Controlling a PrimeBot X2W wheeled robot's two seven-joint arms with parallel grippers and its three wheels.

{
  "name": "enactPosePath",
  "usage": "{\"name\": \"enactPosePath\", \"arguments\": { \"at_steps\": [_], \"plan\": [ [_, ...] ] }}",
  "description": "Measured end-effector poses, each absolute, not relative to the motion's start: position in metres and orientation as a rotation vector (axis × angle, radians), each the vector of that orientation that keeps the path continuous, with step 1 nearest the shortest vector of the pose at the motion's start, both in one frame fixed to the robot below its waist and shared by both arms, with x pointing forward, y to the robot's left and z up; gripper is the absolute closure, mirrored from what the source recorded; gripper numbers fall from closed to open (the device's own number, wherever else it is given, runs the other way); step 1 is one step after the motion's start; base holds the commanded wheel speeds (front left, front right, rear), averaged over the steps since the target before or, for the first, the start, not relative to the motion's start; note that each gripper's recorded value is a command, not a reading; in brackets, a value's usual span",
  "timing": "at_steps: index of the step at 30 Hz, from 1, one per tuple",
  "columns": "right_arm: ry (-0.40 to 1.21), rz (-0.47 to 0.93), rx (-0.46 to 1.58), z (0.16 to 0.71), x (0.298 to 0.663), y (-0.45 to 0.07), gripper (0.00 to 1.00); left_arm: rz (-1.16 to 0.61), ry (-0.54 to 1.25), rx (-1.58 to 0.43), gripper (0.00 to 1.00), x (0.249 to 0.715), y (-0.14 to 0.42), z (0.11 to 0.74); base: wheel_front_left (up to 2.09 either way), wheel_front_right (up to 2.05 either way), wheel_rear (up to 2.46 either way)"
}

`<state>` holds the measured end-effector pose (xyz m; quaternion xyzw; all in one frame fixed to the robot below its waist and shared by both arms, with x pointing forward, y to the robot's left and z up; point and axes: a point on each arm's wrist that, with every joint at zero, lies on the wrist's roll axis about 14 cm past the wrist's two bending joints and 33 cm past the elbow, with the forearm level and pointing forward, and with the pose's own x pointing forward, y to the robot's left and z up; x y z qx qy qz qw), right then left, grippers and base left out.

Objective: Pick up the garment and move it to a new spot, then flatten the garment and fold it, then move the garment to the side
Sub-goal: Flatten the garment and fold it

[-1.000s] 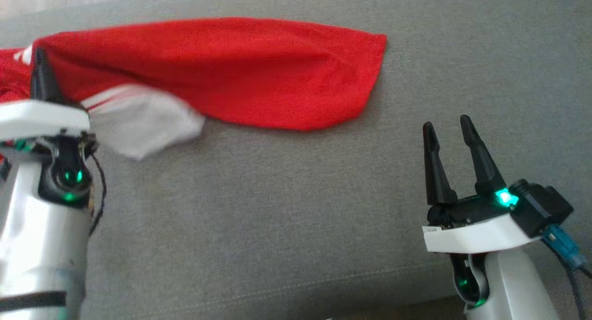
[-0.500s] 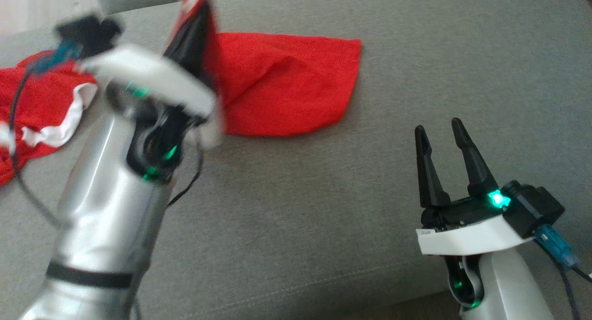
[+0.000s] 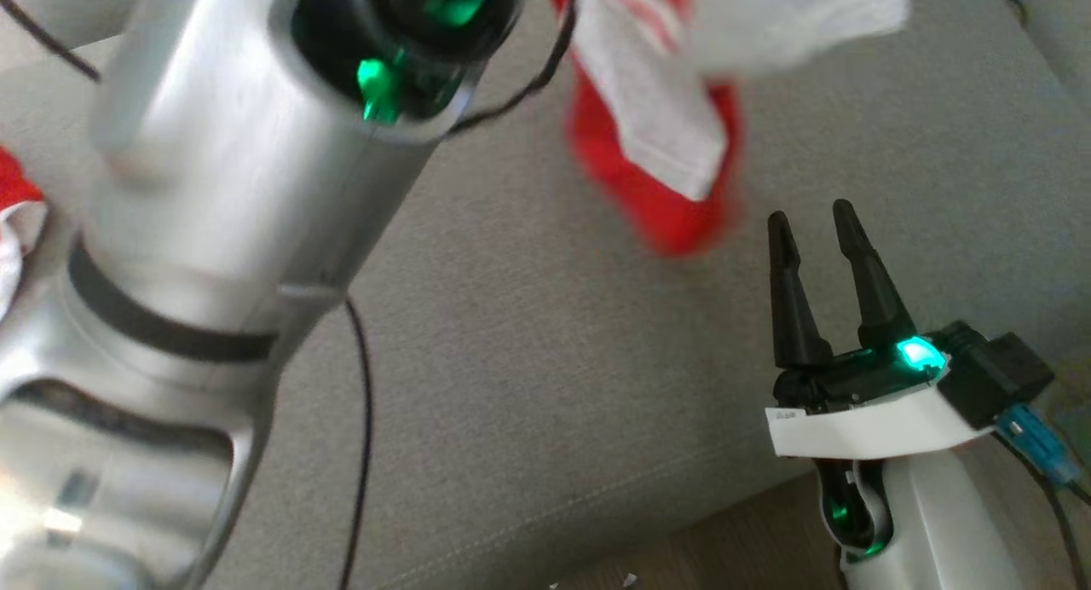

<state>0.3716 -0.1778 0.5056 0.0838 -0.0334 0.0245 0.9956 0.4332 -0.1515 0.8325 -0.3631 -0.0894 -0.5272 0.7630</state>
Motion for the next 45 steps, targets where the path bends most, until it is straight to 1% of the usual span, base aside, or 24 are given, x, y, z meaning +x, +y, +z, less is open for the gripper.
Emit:
{"name": "enactPosePath", "arguments": {
  "at_steps": [2,4,7,9,12,15,18,21,24,25,26,27,32,37,40,42,45],
  "plan": [
    [-0.064,0.034,0.168,0.505,0.369,-0.182,0.00,-1.144,-0.268,-0.831,1.00,0.430,-0.154,0.856,0.00,0.00,0.00],
    [-0.065,0.026,0.169,0.505,0.368,-0.185,0.00,-1.106,-0.312,-0.846,1.00,0.438,-0.155,0.867,0.00,0.00,0.00],
    [-0.074,0.027,0.175,0.508,0.368,-0.185,0.00,-1.005,-0.292,-0.835,1.00,0.464,-0.154,0.850,0.00,0.00,0.00],
    [-0.086,0.033,0.175,0.512,0.369,-0.183,0.00,-0.938,-0.231,-0.814,1.00,0.484,-0.150,0.818,0.00,0.00,0.00],
    [-0.086,0.049,0.169,0.512,0.370,-0.178,0.00,-0.784,-0.094,-0.776,1.00,0.519,-0.126,0.737,0.00,0.00,0.00],
    [-0.075,0.070,0.166,0.508,0.373,-0.171,0.00,-0.581,0.032,-0.718,1.00,0.548,-0.073,0.644,0.00,0.00,0.00],
    [-0.066,0.090,0.160,0.505,0.377,-0.165,0.00,-0.403,0.115,-0.660,1.00,0.562,-0.015,0.573,0.00,0.00,0.00],
    [-0.053,0.104,0.159,0.500,0.381,-0.160,0.00,-0.292,0.139,-0.644,1.00,0.568,0.028,0.539,0.00,0.00,0.00],
    [-0.040,0.131,0.147,0.496,0.384,-0.152,0.00,-0.239,0.134,-0.653,1.00,0.573,0.054,0.528,0.00,0.00,0.00],
    [-0.035,0.143,0.143,0.494,0.384,-0.148,0.00,-0.238,0.133,-0.654,0.96,0.574,0.059,0.526,0.00,0.00,0.00],
    [-0.032,0.153,0.143,0.493,0.384,-0.144,0.00,-0.232,0.134,-0.657,0.50,0.573,0.063,0.523,0.00,0.00,0.00],
    [-0.032,0.153,0.143,0.493,0.384,-0.144,0.00,-0.232,0.134,-0.657,0.00,0.573,0.063,0.523,0.00,0.00,0.00],
    [-0.026,0.171,0.147,0.491,0.384,-0.138,0.00,-0.220,0.101,-0.564,0.00,0.571,0.089,0.518,0.00,0.00,0.00],
    [-0.025,0.181,0.143,0.491,0.385,-0.136,0.00,-0.212,-0.053,-0.413,0.00,0.562,0.117,0.543,0.00,0.00,0.00],
    [-0.019,0.181,0.145,0.489,0.384,-0.135,0.00,-0.191,-0.124,-0.301,0.00,0.539,0.130,0.547,0.00,0.00,0.00],
    [-0.007,0.180,0.149,0.485,0.381,-0.134,0.00,-0.156,-0.137,-0.267,0.00,0.516,0.138,0.539,0.00,0.00,0.00],
    [0.013,0.189,0.155,0.479,0.378,-0.131,0.00,-0.174,-0.040,-0.254,0.00,0.473,0.127,0.498,0.00,0.00,0.00]
  ]
}}
